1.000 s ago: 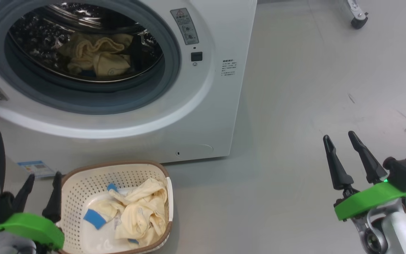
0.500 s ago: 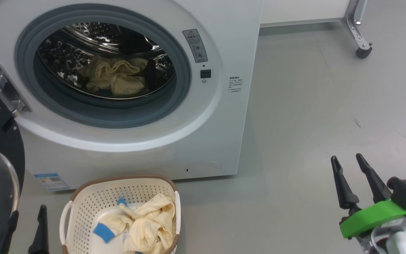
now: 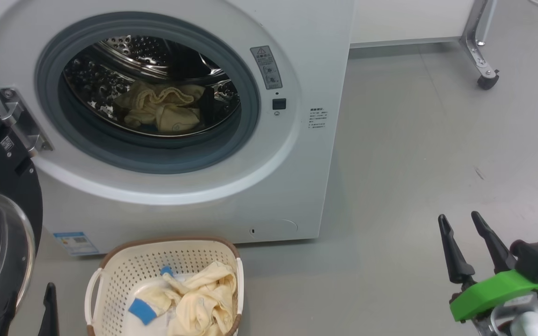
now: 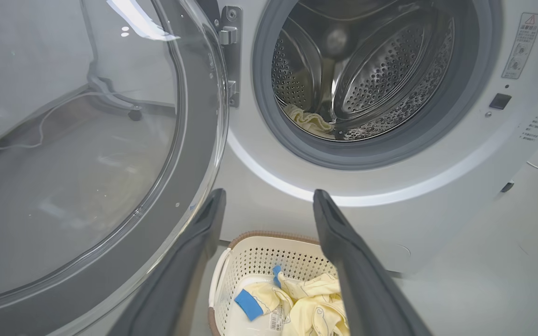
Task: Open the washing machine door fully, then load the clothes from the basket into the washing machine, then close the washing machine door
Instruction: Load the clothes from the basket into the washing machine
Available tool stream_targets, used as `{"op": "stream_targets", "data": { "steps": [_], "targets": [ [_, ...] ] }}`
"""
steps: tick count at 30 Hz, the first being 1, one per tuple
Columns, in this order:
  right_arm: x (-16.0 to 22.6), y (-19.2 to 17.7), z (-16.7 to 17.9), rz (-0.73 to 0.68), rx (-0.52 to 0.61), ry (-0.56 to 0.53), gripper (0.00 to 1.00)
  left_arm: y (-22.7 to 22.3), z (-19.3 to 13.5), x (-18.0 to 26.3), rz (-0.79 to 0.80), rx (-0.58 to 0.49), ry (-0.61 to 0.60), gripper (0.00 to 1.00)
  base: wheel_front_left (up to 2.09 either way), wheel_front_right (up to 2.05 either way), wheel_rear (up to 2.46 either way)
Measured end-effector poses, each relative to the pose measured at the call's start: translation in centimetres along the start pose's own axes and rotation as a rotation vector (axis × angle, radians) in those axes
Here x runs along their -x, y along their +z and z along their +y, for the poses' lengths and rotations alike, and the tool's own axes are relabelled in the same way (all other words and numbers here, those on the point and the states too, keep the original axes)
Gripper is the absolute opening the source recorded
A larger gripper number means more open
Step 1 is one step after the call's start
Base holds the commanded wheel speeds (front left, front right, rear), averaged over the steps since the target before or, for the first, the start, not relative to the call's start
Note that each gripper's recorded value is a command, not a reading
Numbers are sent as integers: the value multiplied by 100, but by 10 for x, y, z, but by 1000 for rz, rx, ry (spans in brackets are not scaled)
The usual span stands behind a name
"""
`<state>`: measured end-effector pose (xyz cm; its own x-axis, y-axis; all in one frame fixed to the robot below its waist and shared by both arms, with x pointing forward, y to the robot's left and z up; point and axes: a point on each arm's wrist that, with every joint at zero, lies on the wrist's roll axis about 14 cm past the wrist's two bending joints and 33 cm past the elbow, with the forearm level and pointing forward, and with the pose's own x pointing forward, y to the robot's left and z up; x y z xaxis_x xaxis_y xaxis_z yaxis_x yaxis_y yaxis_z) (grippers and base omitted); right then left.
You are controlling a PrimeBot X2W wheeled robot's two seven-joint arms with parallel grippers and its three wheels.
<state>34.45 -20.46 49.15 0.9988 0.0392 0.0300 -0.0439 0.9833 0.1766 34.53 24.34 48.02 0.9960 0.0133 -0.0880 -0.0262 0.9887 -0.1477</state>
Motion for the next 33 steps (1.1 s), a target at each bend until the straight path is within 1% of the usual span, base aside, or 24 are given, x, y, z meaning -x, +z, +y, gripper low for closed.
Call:
{"op": "stream_targets", "data": {
  "steps": [19, 33],
  "targets": [
    [-2, -5, 4, 19, 1, 21, 100, 6, 3, 3, -27, 4, 19, 100, 0, 0, 0],
    [-2, -7, 4, 24, 0, 19, 100, 5, 0, 1, -24, -2, 7, 100, 0, 0, 0]
  ]
}}
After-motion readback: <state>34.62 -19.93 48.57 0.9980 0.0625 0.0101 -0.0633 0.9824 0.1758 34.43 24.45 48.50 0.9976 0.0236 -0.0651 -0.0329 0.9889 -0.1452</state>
